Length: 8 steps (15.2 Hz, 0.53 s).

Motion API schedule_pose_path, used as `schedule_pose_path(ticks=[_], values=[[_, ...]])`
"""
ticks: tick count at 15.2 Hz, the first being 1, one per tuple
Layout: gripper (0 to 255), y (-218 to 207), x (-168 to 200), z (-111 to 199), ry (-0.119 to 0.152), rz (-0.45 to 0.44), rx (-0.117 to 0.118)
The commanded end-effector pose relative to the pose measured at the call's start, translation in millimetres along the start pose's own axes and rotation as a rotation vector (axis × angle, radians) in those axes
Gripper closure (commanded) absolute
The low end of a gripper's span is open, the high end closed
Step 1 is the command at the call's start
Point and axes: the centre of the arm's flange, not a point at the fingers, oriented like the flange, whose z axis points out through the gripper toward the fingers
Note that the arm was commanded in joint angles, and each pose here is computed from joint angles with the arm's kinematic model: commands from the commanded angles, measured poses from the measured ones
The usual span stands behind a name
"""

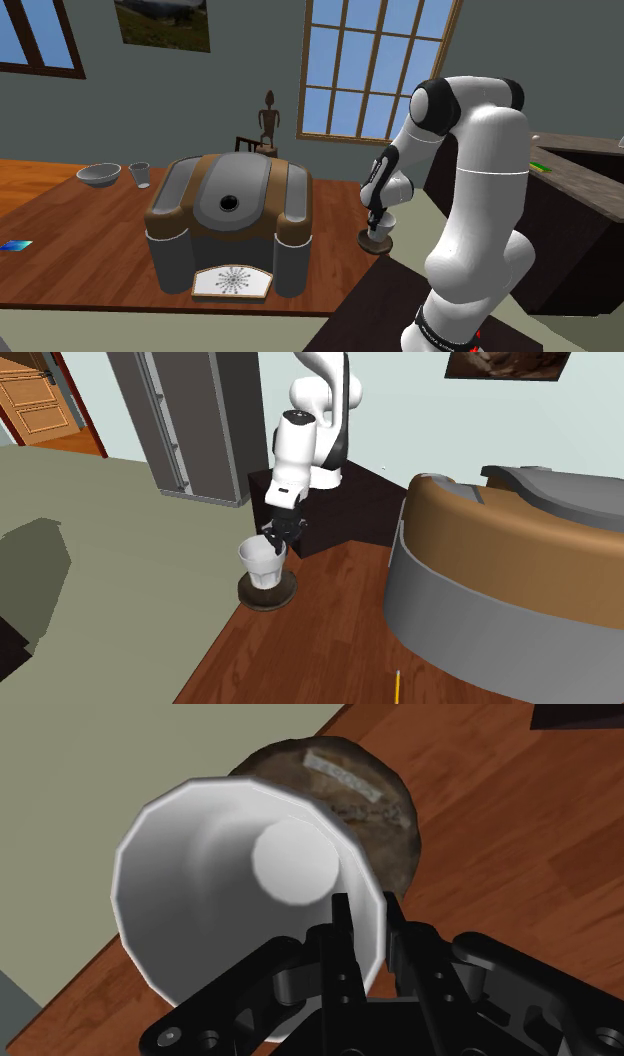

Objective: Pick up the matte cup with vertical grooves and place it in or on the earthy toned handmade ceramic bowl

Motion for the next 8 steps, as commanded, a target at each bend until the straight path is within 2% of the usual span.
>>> schedule_pose_path(ticks=[1, 8], values=[[255, -1.7, 0.8, 11.3, 0.001, 0.0, 0.0], [255, -2.3, 0.8, 14.8, 0.001, 0.0, 0.0]])
